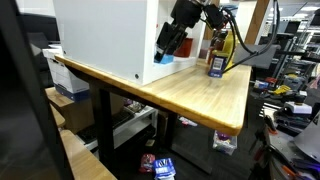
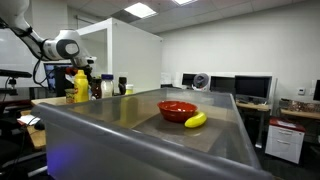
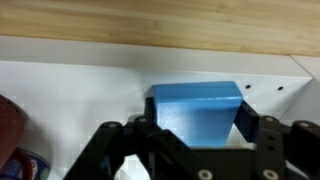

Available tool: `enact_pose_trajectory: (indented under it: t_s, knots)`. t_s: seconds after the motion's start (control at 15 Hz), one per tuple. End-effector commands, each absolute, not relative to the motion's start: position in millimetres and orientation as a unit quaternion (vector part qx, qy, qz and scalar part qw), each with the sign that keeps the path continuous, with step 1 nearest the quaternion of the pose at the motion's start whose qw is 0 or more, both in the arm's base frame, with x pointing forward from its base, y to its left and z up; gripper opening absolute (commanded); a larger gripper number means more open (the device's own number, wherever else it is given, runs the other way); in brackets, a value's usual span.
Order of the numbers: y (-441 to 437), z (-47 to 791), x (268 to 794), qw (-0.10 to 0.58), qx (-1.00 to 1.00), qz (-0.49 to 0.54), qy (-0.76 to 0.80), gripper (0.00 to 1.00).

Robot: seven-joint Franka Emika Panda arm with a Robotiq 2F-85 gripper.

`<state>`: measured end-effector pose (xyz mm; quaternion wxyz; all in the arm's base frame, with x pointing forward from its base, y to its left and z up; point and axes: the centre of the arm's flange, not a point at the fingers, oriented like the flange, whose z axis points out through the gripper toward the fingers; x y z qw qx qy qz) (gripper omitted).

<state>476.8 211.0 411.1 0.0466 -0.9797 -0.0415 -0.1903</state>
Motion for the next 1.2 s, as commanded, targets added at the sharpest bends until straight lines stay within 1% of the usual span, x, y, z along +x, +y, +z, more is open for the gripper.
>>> enact_pose_trajectory:
  t_s: [0.0,0.4,1.13]
  knots:
    - [211,421,455,0.045,-0.984,-0.168,-0.032,0.52]
    - [187,441,426,0.022,-0.988,-0.149,0.041,0.52]
    - [166,457,384,0.049,-0.989,-0.109,0.086,0.52]
